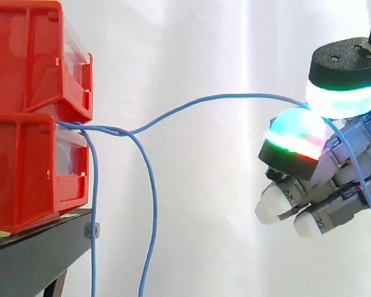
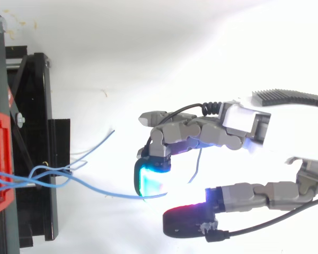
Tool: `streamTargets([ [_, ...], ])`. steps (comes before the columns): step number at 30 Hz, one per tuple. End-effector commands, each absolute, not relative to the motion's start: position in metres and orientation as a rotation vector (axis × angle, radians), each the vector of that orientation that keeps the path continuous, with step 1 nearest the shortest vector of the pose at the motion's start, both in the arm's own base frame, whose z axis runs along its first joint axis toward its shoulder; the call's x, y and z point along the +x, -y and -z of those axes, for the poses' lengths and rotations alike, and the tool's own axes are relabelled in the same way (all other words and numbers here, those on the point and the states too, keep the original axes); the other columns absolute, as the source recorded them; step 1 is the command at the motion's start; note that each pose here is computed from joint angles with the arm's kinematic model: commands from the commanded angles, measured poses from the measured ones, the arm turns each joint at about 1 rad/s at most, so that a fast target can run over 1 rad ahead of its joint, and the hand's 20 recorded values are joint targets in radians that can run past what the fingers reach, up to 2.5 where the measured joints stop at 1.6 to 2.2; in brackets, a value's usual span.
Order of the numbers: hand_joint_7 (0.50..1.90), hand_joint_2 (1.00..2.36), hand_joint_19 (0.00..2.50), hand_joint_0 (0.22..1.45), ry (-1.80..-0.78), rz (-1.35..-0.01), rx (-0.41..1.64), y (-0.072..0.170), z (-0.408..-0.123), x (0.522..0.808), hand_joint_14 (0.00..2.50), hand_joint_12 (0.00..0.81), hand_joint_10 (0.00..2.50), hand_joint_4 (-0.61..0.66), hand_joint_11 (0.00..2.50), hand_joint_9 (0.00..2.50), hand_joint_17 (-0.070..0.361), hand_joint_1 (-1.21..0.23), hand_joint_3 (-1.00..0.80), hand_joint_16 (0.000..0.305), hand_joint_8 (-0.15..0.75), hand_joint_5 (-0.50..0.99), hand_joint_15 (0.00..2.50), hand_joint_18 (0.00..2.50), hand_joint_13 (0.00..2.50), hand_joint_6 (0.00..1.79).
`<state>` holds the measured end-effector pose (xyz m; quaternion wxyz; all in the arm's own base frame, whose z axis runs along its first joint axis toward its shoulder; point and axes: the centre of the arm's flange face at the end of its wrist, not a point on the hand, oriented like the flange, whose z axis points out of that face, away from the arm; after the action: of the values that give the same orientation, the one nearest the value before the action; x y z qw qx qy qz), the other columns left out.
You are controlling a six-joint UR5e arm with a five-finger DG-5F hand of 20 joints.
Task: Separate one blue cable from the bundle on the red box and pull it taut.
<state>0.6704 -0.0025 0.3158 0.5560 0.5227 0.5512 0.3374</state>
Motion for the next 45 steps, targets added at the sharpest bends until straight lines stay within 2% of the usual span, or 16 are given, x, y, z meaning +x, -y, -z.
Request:
streamTargets([
  [1, 1.36, 1.11, 0.04, 0.57, -1.306, -0.794, 1.228, 0.0018, -0.3163, 0.6706, 0.00, 0.368, 0.00, 0.15, 0.08, 0.48, 0.148, -0.68, -0.12, 0.066, 0.303, -0.02, 0.05, 0.22, 0.17, 0.55],
  [17, 1.35, 1.12, 0.04, 0.57, -1.306, -0.791, 1.229, 0.0021, -0.3157, 0.6702, 0.00, 0.365, 0.00, 0.16, 0.09, 0.49, 0.146, -0.68, -0.14, 0.065, 0.307, -0.02, 0.05, 0.24, 0.19, 0.55],
  [18, 1.37, 1.05, 0.03, 0.59, -1.305, -0.792, 1.229, 0.0020, -0.3158, 0.6704, 0.00, 0.363, 0.00, 0.16, 0.09, 0.49, 0.144, -0.68, -0.12, 0.064, 0.305, -0.02, 0.05, 0.24, 0.19, 0.54],
  [22, 1.38, 1.05, 0.04, 0.59, -1.306, -0.791, 1.229, 0.0021, -0.3157, 0.6702, 0.00, 0.361, 0.00, 0.15, 0.10, 0.51, 0.143, -0.68, -0.13, 0.064, 0.303, -0.02, 0.06, 0.25, 0.19, 0.54],
  [37, 1.34, 1.08, 0.02, 0.58, -1.305, -0.792, 1.229, 0.0020, -0.3158, 0.6704, 0.00, 0.358, 0.00, 0.15, 0.16, 0.61, 0.136, -0.69, -0.15, 0.061, 0.299, -0.02, 0.08, 0.31, 0.34, 0.55],
  [41, 1.33, 1.11, 0.02, 0.57, -1.303, -0.791, 1.230, 0.0030, -0.3158, 0.6704, 0.00, 0.378, 0.00, 0.17, 0.19, 0.66, 0.137, -0.69, -0.16, 0.061, 0.325, -0.02, 0.09, 0.38, 0.40, 0.55],
  [45, 1.34, 1.12, 0.03, 0.57, -1.303, -0.791, 1.230, 0.0030, -0.3158, 0.6704, 0.00, 0.362, 0.00, 0.16, 0.21, 0.70, 0.131, -0.69, -0.16, 0.058, 0.319, -0.02, 0.11, 0.39, 0.44, 0.55],
])
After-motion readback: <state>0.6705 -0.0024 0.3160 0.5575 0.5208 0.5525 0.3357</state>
